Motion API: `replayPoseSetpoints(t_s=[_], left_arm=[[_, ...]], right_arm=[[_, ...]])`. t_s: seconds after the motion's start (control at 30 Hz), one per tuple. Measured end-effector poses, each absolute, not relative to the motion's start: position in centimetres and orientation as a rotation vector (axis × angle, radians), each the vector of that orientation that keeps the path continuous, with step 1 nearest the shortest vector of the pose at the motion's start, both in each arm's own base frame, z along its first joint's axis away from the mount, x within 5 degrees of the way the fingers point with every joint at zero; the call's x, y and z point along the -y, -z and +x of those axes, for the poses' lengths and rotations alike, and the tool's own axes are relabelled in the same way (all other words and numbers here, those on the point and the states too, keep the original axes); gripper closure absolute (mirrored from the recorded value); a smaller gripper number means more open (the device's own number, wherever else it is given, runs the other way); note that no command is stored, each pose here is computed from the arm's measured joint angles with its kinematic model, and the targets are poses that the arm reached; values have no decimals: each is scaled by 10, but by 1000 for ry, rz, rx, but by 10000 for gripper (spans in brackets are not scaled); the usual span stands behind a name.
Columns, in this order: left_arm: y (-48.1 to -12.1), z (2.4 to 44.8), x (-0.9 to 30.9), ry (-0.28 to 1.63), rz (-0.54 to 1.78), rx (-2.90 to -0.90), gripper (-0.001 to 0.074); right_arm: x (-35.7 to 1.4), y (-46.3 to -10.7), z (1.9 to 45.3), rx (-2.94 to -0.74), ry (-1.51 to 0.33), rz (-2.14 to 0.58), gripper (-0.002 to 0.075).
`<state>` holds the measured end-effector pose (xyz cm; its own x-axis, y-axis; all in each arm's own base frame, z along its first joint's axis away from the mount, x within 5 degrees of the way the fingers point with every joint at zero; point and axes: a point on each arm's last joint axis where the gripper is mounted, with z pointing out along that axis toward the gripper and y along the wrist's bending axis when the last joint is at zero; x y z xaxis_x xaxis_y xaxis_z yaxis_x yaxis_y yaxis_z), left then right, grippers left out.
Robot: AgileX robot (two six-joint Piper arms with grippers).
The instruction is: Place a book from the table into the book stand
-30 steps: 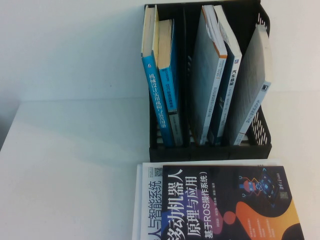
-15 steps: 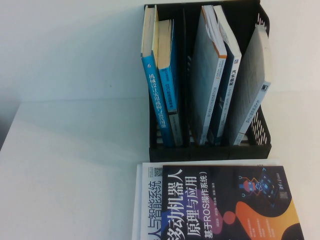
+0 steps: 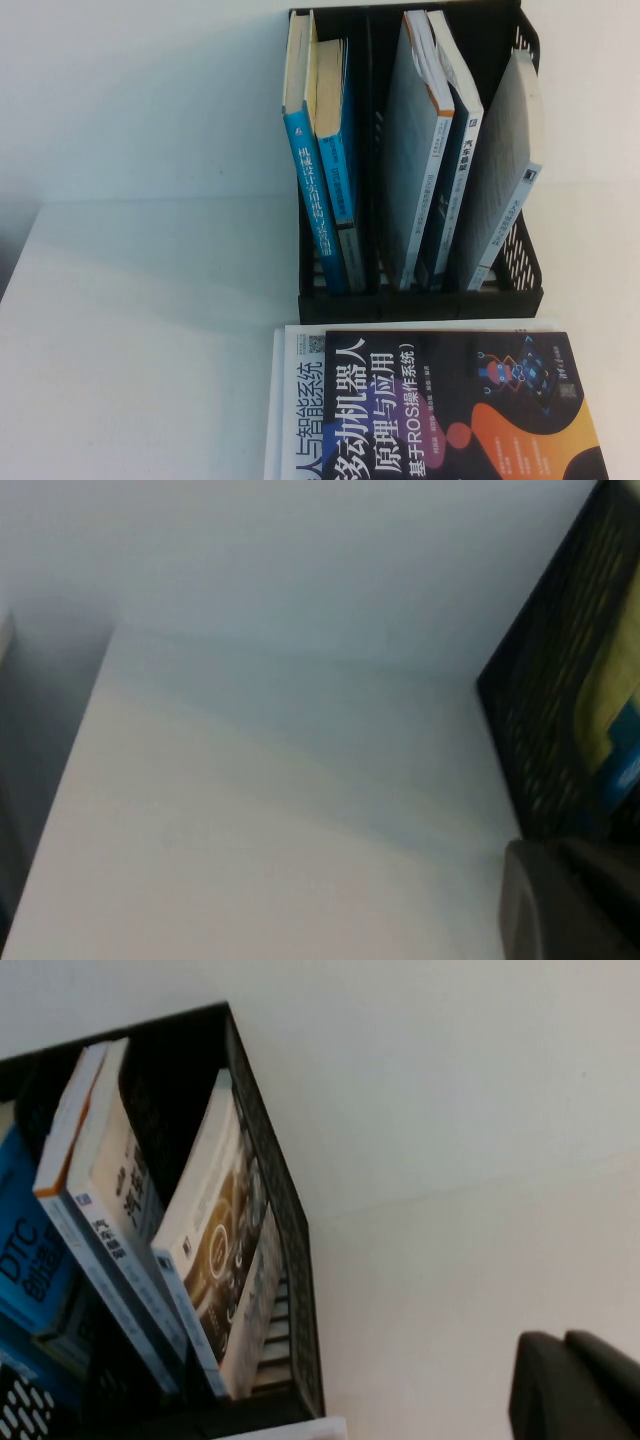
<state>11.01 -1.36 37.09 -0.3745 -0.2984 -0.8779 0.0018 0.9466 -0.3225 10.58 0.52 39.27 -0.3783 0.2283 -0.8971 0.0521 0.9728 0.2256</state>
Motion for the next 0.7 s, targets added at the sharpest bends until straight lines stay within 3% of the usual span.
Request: replayPoseSetpoints(t_s=[0.1,0.23,0.7], left_arm=[[-351,126,16,301,-250,-2140,738],[-336,139,19,331,-298,-2271,738],[-317,163,36,483,-229,-2425,738]], right_arm=[[-6,-387,116,-2005,-217,257,729],[-9,-379,122,-2091,-263,301,729],[-18,-330,165,-2556,-206,207,729]])
